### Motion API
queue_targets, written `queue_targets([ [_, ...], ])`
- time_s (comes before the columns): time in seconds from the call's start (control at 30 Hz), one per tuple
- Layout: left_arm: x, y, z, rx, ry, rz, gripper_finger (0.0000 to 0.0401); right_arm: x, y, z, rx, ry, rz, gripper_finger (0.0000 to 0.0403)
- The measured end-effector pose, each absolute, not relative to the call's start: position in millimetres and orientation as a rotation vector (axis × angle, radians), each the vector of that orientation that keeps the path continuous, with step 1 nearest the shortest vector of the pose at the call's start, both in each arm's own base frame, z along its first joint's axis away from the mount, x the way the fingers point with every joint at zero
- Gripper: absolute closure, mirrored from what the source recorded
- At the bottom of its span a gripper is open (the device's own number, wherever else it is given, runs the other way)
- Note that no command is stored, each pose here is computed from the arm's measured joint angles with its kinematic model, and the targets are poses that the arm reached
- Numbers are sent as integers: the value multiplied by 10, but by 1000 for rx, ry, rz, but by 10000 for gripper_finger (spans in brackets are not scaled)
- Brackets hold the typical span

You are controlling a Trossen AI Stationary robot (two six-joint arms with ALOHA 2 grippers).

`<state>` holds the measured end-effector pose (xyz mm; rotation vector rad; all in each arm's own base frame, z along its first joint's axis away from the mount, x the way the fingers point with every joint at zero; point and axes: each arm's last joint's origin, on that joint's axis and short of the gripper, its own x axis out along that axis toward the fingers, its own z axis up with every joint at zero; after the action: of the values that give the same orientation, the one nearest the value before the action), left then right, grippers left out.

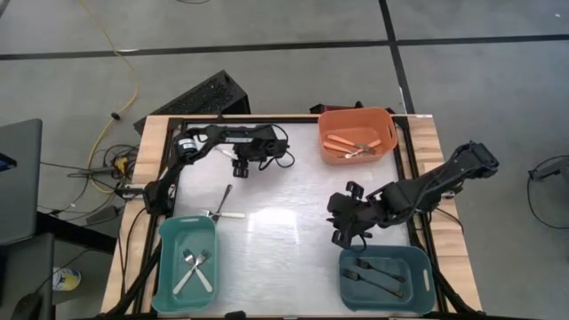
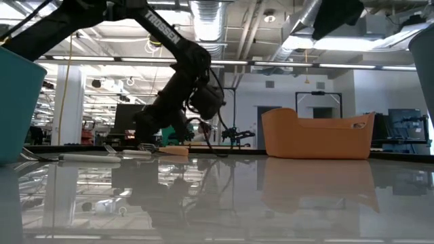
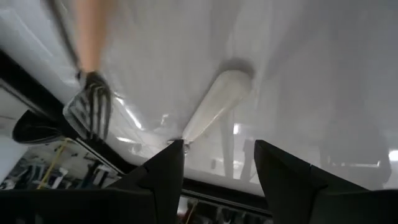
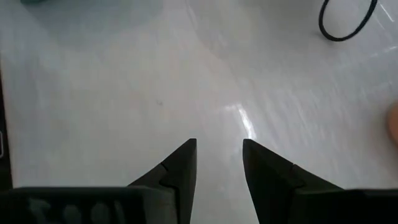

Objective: Sort silverware by color (type)
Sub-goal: Put the white fork into the green bin

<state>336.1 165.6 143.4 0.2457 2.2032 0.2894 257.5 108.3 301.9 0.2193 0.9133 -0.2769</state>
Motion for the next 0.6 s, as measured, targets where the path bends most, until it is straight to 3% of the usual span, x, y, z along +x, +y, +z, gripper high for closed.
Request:
queue_targets([
  [0.23,3404,1689,1341,305,2183,292,221,2575,1080,3025,223,908,-276,251],
  [0.6,3353,1624,1170,319,2168,74,221,2590,1093,3035,282,893,-277,251],
])
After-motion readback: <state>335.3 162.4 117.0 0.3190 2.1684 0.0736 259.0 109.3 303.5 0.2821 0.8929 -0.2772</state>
